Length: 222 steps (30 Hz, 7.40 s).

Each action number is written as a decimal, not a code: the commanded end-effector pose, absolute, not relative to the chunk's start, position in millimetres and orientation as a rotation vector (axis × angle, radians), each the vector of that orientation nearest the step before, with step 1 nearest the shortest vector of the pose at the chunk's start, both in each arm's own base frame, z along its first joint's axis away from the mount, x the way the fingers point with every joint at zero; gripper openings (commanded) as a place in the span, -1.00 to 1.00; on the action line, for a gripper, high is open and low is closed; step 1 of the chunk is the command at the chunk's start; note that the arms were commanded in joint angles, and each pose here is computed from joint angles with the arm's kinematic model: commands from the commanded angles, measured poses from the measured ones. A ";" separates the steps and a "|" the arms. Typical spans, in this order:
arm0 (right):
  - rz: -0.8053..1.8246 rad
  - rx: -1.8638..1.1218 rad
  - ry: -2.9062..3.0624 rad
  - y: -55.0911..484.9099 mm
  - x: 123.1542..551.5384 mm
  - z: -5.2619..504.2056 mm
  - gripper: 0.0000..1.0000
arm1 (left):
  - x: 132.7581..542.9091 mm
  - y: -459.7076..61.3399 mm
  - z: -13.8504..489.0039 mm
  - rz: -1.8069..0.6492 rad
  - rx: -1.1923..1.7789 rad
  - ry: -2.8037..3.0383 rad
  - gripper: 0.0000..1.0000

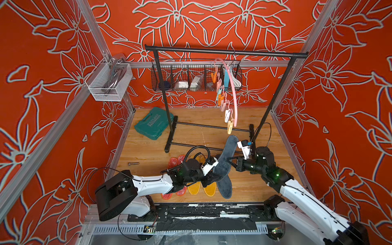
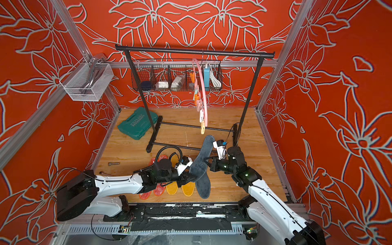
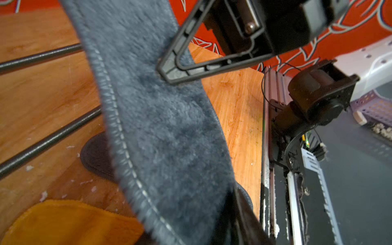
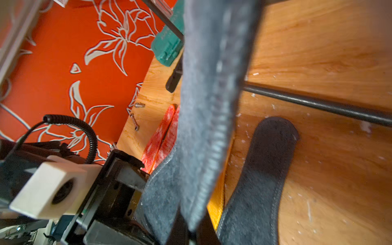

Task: Take the shoe insoles off the hanger
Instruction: Open the clamp at the hanger, then place the insole at the center of the board, then reset both arms

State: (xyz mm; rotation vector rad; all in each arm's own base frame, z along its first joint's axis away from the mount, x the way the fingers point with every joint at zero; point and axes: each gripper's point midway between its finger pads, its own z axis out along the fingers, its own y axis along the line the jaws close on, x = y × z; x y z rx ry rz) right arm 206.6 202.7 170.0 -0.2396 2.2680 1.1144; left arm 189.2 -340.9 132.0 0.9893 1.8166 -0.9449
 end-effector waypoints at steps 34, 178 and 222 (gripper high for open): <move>0.207 -0.222 3.312 112.8 142.7 98.5 -1.00 | 246.2 -280.2 131.3 -0.445 0.716 1.854 0.09; -0.260 0.024 1.944 -19.7 369.5 95.4 0.99 | 306.2 -29.1 181.4 0.250 -0.142 1.793 0.97; -0.263 0.022 1.944 -19.6 369.7 95.3 0.99 | 365.8 1.5 84.2 -0.101 -0.032 1.978 0.97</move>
